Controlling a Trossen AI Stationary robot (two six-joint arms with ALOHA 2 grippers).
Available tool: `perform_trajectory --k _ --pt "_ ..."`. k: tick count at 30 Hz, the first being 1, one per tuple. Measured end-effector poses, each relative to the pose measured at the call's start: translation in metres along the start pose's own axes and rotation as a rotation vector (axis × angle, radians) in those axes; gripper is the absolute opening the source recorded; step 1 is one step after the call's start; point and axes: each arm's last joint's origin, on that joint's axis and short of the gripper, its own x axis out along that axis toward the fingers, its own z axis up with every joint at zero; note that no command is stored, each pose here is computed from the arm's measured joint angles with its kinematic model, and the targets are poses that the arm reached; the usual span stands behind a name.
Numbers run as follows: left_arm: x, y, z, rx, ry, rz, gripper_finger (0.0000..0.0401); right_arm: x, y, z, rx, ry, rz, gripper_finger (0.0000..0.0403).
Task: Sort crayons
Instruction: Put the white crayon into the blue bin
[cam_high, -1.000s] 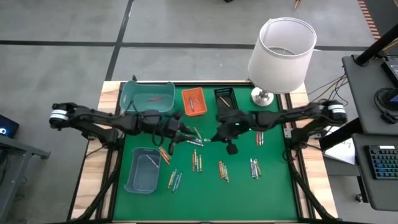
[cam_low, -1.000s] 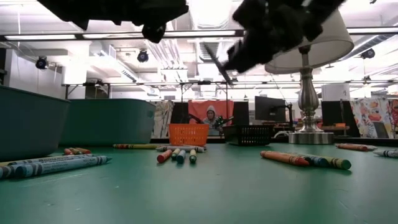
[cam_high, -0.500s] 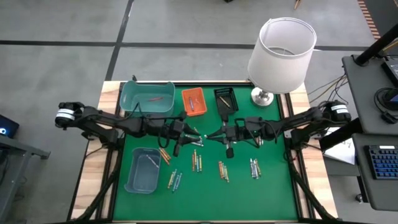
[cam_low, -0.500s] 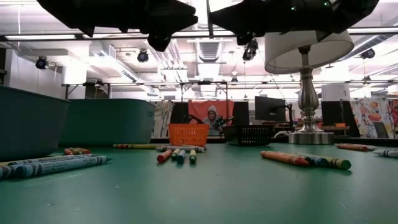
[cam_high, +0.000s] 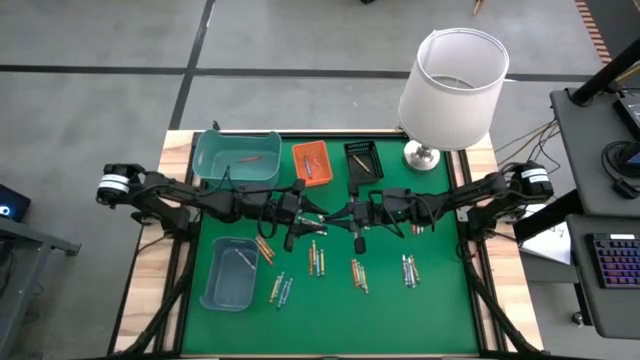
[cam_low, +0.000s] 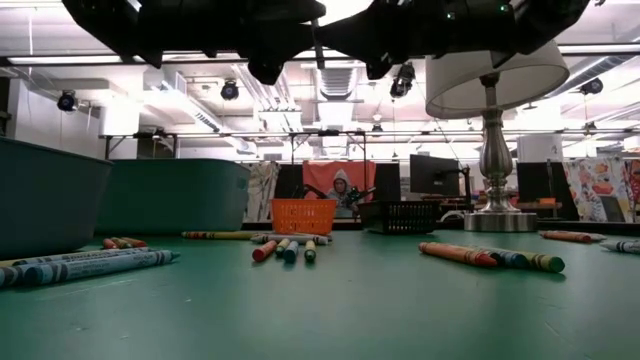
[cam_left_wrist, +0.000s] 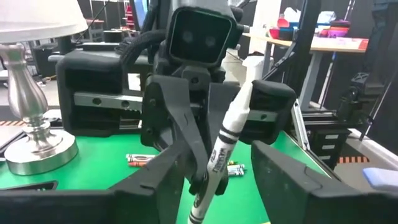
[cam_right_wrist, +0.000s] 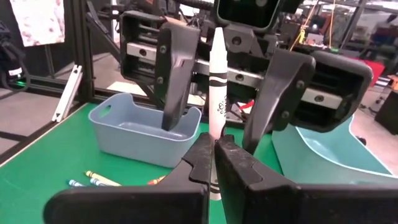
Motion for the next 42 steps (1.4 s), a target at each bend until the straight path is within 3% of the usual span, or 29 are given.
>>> perform_trajectory --k 10,16,21,26,32,34,42 --pt "-0.001 0.001 0.0 -0.005 0.007 0.037 0.0014 0.0 0.0 -0.001 0.063 0.006 0.002 0.0017" --pt "-0.003 0.001 0.001 -0.047 0.028 0.047 0.0016 0.0 -0.001 -0.001 0.1 0.013 -0.031 0.0071" --pt "-0.019 -0.002 0.006 -0.126 0.143 0.045 0.0006 -0.004 -0.002 0.002 0.134 0.034 -0.059 0.0115" --pt "-0.05 -0.006 0.012 -0.331 0.316 0.088 0.0004 -0.009 -0.005 0.0 0.157 0.125 -0.147 0.0139" --pt "-0.093 -0.018 0.0 -0.82 0.67 0.146 0.0003 -0.009 -0.006 0.005 0.161 0.193 -0.169 0.0145" --pt "-0.104 -0.029 -0.004 -0.932 0.792 0.155 0.0002 -0.007 -0.006 0.006 0.16 0.219 -0.168 0.0142" --pt "-0.137 -0.072 -0.019 -1.072 1.185 0.246 0.0002 -0.004 -0.007 0.008 0.166 0.263 -0.166 0.0134"
